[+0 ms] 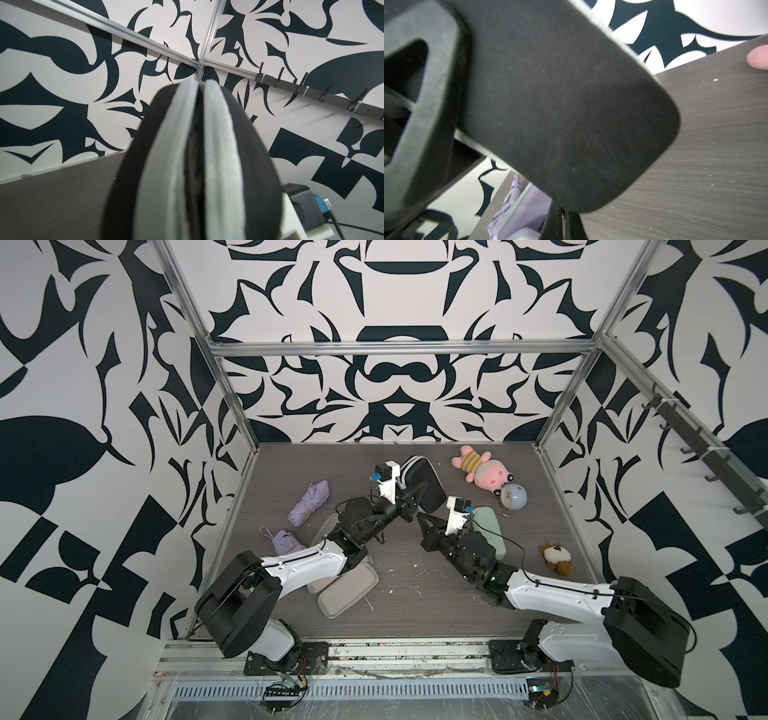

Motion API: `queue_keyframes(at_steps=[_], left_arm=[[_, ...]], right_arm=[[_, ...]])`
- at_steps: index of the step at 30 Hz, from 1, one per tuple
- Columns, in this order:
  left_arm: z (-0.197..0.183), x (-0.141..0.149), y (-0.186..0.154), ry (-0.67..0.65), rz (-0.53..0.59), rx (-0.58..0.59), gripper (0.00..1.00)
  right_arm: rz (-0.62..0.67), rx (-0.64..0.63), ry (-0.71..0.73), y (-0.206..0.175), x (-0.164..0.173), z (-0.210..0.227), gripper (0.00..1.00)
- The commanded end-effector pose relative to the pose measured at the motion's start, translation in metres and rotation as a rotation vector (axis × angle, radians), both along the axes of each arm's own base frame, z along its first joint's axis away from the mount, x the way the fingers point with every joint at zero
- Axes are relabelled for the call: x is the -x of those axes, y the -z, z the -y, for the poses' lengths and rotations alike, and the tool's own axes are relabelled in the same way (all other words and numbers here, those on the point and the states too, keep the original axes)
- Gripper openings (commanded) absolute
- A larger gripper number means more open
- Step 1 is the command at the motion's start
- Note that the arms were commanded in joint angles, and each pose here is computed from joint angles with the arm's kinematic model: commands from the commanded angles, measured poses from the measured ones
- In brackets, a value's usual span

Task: Put umbrellas into zippered umbrella sleeves
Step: Unzip the zipper on the umbrella sleeve, then place the umbrella sleeve at the center of the board.

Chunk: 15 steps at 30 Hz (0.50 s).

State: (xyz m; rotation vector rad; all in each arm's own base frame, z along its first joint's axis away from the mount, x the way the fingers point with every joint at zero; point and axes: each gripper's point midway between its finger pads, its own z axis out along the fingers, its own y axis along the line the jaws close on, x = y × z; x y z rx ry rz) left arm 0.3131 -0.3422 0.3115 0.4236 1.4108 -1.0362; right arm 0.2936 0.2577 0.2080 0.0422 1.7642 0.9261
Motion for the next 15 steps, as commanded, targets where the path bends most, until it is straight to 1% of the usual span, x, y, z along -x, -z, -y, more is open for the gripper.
queue_keyframes(at_steps=[1, 6, 10, 13, 15], left_arm=[[-0.02, 0.012, -0.061, 0.011, 0.085, 0.085, 0.03], [-0.029, 0.005, -0.062, 0.026, 0.003, 0.134, 0.04], [-0.042, -0.006, -0.064, 0.027, -0.064, 0.208, 0.08], [-0.052, -0.01, -0.068, 0.028, -0.09, 0.271, 0.09], [-0.052, -0.009, -0.072, 0.041, -0.097, 0.291, 0.09]], right_arm=[[-0.049, 0.176, 0.323, 0.029, -0.036, 0.08, 0.0], [-0.021, 0.313, 0.329, 0.024, -0.041, 0.082, 0.0], [-0.055, 0.363, 0.344, 0.038, -0.041, 0.087, 0.0], [-0.086, 0.395, 0.352, 0.048, -0.039, 0.09, 0.0], [-0.096, 0.408, 0.374, 0.05, -0.039, 0.095, 0.0]])
